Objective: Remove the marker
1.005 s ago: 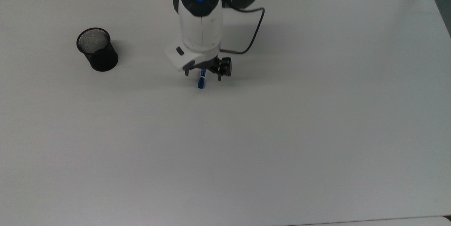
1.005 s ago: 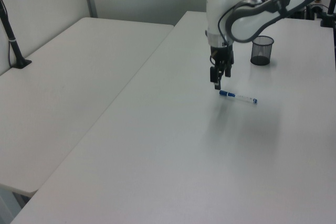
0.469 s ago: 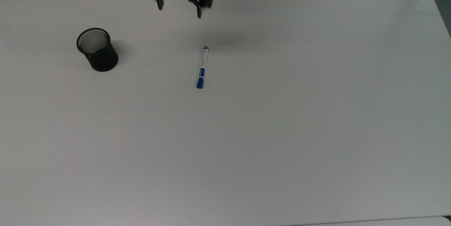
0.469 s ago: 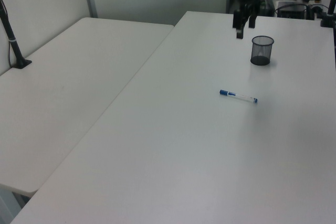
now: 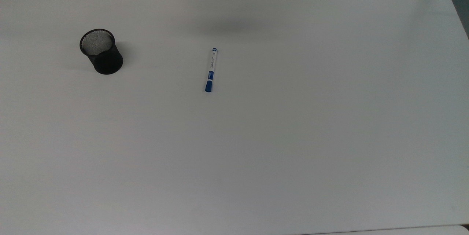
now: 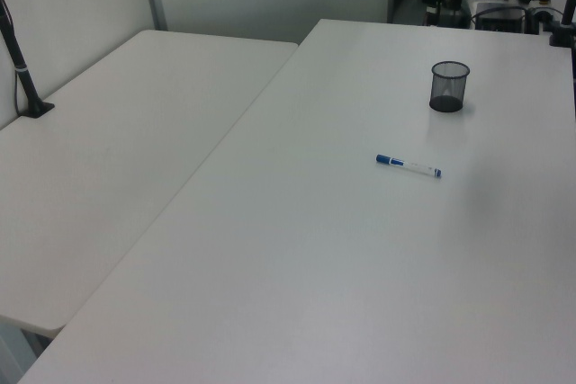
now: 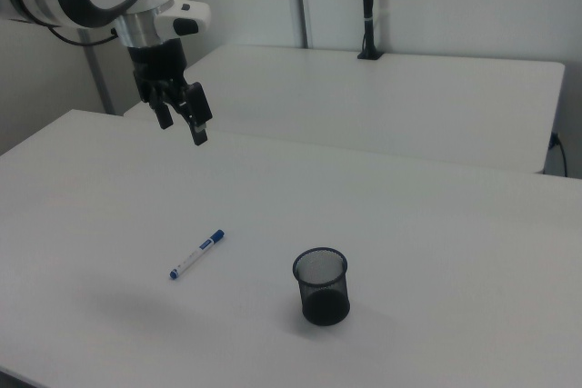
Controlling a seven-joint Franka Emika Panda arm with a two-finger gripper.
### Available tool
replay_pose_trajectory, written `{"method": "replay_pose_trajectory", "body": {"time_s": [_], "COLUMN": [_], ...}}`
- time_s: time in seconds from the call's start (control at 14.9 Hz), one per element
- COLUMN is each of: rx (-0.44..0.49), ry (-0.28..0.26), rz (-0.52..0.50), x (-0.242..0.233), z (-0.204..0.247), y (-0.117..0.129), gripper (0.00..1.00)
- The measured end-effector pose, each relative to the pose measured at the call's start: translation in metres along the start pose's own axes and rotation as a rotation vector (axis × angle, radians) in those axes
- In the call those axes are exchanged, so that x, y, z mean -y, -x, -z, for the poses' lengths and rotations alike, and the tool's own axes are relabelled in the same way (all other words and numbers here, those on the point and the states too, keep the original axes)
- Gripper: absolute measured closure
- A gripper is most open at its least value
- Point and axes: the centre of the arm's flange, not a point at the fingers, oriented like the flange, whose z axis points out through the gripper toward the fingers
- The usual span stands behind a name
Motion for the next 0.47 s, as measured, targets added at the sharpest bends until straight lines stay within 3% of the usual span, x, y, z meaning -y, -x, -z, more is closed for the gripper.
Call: {"method": "replay_pose_trajectory", "body": {"time_s": [0.27, 0.47], "rx": [-0.012, -0.024], "ry": [-0.002, -0.001], "rz": [0.130, 0.148], "x": [-0.011, -0.018], "z": [0.005, 0.010], "y": [-0.004, -0.009], "gripper": [0.00, 0.00]}}
